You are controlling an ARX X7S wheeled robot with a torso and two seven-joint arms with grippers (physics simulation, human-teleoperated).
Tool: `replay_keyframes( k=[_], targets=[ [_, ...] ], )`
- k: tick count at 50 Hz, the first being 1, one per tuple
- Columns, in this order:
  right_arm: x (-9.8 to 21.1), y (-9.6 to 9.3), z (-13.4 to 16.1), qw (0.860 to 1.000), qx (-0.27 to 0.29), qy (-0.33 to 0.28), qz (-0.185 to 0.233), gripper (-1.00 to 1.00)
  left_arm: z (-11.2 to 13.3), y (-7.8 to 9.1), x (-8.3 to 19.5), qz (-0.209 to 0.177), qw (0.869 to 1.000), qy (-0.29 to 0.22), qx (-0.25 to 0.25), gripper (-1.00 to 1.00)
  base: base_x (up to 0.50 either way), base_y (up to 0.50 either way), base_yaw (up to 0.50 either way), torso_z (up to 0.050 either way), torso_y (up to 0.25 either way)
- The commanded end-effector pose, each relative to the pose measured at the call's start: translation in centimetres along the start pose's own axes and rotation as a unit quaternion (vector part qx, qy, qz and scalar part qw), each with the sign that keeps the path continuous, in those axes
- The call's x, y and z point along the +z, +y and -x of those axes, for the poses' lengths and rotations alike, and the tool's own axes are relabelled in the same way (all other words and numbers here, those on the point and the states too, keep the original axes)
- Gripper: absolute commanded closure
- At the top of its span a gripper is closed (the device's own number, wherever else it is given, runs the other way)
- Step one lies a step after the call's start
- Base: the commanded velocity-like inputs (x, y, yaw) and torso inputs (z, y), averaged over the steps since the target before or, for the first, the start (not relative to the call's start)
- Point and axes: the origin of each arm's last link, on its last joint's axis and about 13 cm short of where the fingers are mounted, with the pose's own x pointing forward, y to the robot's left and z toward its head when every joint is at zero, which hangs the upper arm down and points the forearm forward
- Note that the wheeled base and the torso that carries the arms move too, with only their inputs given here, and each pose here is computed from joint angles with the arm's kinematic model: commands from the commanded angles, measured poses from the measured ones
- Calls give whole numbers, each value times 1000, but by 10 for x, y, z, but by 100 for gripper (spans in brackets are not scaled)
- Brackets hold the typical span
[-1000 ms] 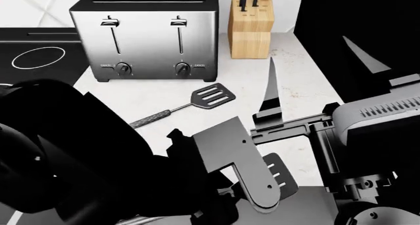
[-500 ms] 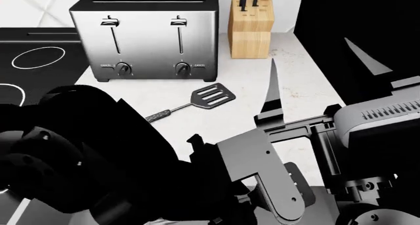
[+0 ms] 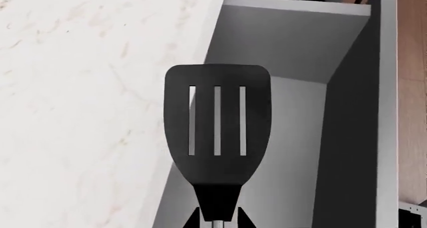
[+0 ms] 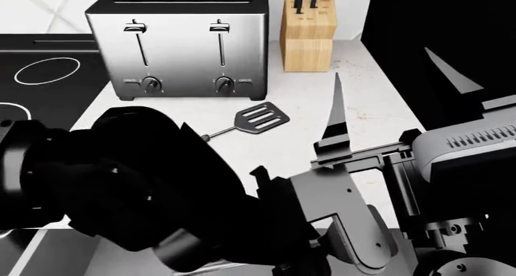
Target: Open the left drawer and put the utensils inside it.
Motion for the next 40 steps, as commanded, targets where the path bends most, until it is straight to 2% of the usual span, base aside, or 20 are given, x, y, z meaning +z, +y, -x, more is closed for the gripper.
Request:
replay_keyframes(
  k=[1, 17, 40],
  targets=[
    [0, 0, 0, 1000, 0, 0, 0, -100, -3, 4, 6, -14, 1000, -9, 11, 100, 0, 0, 0, 0, 0],
    [-1, 0, 1, 1000, -2, 1, -1, -100, 0, -3, 15, -39, 999, -35, -4, 100, 0, 0, 0, 0, 1],
    [0, -1, 2, 1000, -3, 0, 0, -100, -7, 0, 12, -38, 999, -31, -13, 100, 0, 0, 0, 0, 1]
  ],
)
